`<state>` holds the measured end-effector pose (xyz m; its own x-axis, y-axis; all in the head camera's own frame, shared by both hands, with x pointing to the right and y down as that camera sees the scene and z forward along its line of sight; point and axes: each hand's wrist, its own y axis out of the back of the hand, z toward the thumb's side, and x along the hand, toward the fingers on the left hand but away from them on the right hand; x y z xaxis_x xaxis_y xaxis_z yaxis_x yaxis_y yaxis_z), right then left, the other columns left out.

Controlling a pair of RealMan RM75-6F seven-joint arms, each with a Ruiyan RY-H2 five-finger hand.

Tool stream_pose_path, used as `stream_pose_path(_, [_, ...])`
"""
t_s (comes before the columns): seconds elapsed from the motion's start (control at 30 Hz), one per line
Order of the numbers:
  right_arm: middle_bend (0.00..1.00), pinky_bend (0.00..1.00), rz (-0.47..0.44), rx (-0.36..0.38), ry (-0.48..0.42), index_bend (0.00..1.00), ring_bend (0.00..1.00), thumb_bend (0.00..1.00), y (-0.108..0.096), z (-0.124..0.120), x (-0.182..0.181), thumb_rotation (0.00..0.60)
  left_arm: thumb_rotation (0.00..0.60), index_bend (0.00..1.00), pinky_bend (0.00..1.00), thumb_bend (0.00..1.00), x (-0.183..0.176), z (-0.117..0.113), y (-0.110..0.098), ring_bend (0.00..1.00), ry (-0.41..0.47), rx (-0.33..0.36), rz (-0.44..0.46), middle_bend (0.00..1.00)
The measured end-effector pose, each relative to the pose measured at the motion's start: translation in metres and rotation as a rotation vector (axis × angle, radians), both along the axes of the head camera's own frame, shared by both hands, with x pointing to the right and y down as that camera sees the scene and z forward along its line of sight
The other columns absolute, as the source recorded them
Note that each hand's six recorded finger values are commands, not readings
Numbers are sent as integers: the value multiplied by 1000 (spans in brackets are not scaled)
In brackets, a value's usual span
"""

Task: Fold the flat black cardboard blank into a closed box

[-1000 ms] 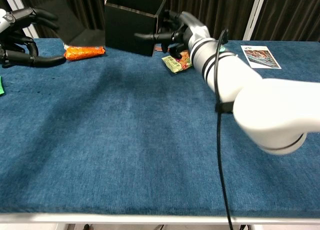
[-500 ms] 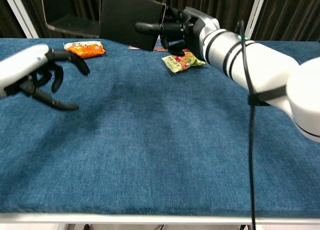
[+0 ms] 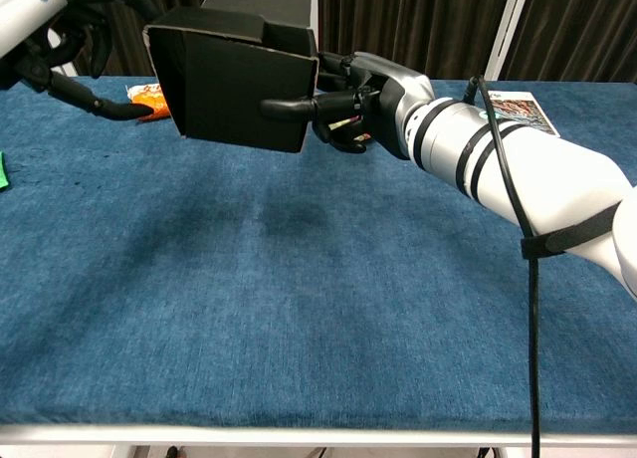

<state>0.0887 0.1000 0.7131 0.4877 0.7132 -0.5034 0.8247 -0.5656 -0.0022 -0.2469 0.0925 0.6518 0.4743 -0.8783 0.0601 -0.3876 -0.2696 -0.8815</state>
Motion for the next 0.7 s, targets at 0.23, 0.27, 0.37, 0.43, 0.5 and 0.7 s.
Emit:
stream_pose_path(0.23, [477,1000,-22,2,3,365,744,320,3,0,-2,600,600,270,931,90,8,-7,-4,684,-3,28,41,255])
stream_pose_path(0.27, [477,1000,-24,2,3,365,744,320,3,0,-2,600,600,269,932,89,9,-8,-4,684,0,34,42,253])
stream_pose_path(0.37, [477,1000,-25,3,5,365,744,321,2,0,-1,600,600,270,931,88,11,-10,-5,684,10,47,47,252])
stream_pose_path(0.43, [477,1000,-26,3,5,365,744,320,2,0,-1,600,600,277,932,84,12,-11,-5,685,13,51,58,255])
stream_pose_path(0.5, [477,1000,-33,4,8,365,743,320,2,1,-2,600,600,289,931,76,14,-11,-4,686,13,52,70,260])
stream_pose_path(0.7, [477,1000,-46,3,14,365,744,320,5,2,-4,600,600,333,931,62,21,-11,-6,690,18,46,98,300])
